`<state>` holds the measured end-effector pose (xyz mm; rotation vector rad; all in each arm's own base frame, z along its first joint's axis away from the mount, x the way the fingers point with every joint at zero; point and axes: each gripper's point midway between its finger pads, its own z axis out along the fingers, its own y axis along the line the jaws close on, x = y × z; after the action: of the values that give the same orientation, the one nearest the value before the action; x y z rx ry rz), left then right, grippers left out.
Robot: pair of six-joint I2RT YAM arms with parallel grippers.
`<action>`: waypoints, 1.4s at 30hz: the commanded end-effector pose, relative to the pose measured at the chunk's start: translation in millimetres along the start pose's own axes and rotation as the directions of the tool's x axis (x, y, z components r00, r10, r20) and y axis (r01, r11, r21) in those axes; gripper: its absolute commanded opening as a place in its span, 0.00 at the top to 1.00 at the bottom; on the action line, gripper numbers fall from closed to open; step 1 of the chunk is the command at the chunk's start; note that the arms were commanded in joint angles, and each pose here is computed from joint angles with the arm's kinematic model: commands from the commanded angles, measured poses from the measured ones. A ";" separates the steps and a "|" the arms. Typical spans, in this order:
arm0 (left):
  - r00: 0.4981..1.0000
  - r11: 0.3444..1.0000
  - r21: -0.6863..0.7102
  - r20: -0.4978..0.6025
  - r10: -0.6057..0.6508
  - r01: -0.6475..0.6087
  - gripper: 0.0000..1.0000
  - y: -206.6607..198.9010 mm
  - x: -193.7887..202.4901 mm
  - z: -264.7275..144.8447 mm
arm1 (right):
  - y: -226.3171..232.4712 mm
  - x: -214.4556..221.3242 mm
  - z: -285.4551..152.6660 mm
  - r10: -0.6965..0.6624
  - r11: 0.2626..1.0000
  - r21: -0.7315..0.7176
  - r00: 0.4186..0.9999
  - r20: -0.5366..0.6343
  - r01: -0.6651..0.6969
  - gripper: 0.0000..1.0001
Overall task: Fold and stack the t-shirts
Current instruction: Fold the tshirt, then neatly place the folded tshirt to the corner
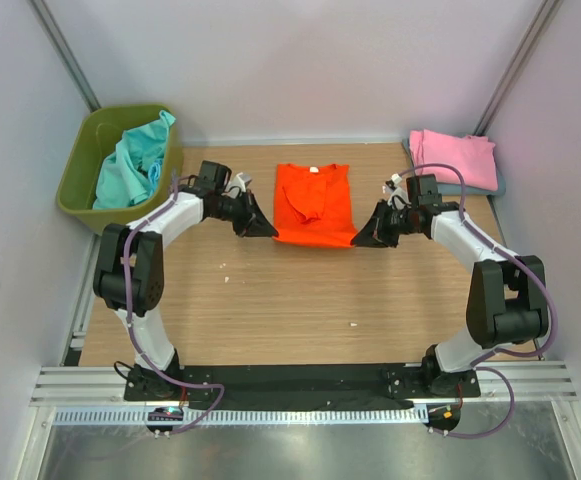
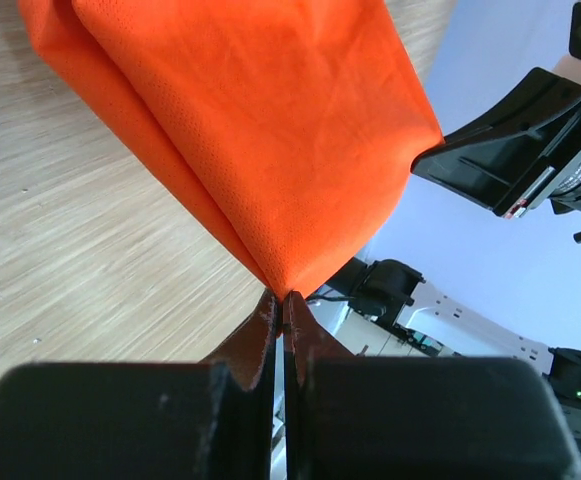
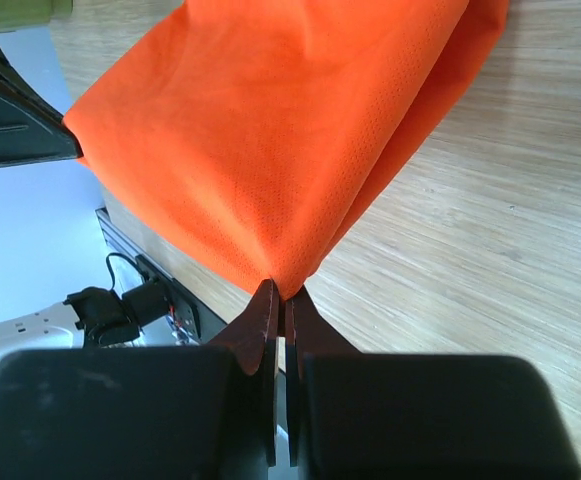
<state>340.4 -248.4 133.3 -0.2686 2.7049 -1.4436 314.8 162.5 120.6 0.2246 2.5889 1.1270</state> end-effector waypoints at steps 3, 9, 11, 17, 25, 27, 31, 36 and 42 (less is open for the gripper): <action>0.992 0.994 0.042 0.067 0.103 -0.106 1.00 -30.8 -25.0 -10.5 | 27.3 -38.4 -7.0 -0.103 0.994 -0.039 0.991 0.084 0.106 0.98; 0.932 0.955 0.024 0.227 0.283 -0.296 1.00 -63.8 -127.9 -12.7 | 56.9 -134.9 7.7 -0.254 0.962 -0.047 0.945 0.204 0.269 0.99; 0.878 0.925 -0.046 0.302 0.372 -0.376 1.00 -61.2 -169.2 -10.6 | 57.7 -179.7 25.1 -0.312 0.944 -0.024 0.916 0.254 0.328 0.99; 0.671 0.820 -0.266 0.475 0.569 -0.507 0.03 -66.4 -267.2 -11.4 | 55.7 -249.1 43.2 -0.402 0.910 0.066 0.836 0.374 0.409 0.33; 0.800 0.880 -0.232 0.367 0.475 -0.415 0.01 -20.5 -237.1 -10.8 | 47.3 -202.6 43.8 -0.362 0.926 0.001 0.887 0.286 0.378 0.30; 0.838 0.893 -0.195 0.309 0.449 -0.406 0.00 -6.0 -221.6 -1.1 | 35.6 -201.6 47.7 -0.368 0.927 0.034 0.889 0.272 0.373 0.30; 0.876 0.901 -0.034 0.219 0.429 -0.433 0.12 -10.0 -190.1 13.3 | 6.6 -208.4 61.0 -0.356 0.934 0.061 0.903 0.241 0.351 0.30; 0.910 0.913 0.106 0.180 0.373 -0.395 0.16 -27.8 -168.5 23.6 | -11.9 -221.1 80.3 -0.334 0.942 0.039 0.915 0.228 0.334 0.30; 0.928 0.888 0.273 0.136 0.346 -0.370 0.20 -50.2 -154.0 39.2 | -31.2 -245.4 98.1 -0.313 0.948 0.012 0.918 0.243 0.319 0.30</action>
<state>508.1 -256.8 91.2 0.0475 2.4408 -1.4552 558.3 145.0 66.3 -0.0125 2.3785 0.9270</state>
